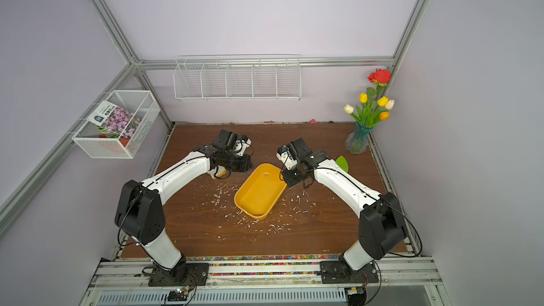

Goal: Take out the screws from the storage box
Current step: Place the screw at the center of the board.

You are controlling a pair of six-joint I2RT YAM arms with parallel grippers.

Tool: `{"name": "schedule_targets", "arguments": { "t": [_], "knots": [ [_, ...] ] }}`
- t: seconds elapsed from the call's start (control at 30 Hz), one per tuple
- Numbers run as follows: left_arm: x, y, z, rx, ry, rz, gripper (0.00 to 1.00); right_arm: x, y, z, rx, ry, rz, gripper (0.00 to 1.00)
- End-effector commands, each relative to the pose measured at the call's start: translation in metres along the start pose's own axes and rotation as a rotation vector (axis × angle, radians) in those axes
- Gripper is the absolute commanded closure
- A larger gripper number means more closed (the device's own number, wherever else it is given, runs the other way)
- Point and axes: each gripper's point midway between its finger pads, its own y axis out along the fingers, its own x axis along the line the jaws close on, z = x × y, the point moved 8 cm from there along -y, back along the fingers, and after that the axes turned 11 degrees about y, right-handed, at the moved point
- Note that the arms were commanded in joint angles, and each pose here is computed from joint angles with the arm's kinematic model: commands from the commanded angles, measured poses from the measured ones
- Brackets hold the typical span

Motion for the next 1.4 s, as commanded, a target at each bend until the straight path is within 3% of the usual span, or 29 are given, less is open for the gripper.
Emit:
{"name": "schedule_targets", "arguments": {
  "t": [0.0,0.23,0.3,0.7,1.0,1.37],
  "knots": [
    [-0.011,0.008,-0.008,0.001,0.091,-0.013,0.88,-0.009,0.01,0.025,0.064,0.06,0.029,1.0],
    [-0.021,0.06,-0.001,0.116,0.169,-0.043,0.86,-0.019,0.04,0.041,0.146,0.113,0.068,1.0],
    [-0.021,0.068,-0.001,0.123,0.178,-0.054,0.82,-0.02,0.048,0.043,0.16,0.12,0.064,1.0],
    [-0.01,0.102,0.013,0.207,0.136,-0.073,0.76,-0.02,0.082,0.046,0.223,0.129,0.053,0.99],
    [-0.009,0.108,0.014,0.223,0.135,-0.088,0.71,-0.017,0.083,0.043,0.234,0.121,0.067,0.81],
    [-0.008,0.113,0.013,0.22,0.128,-0.101,0.68,-0.012,0.054,0.021,0.136,0.095,0.076,0.74]
  ]
}}
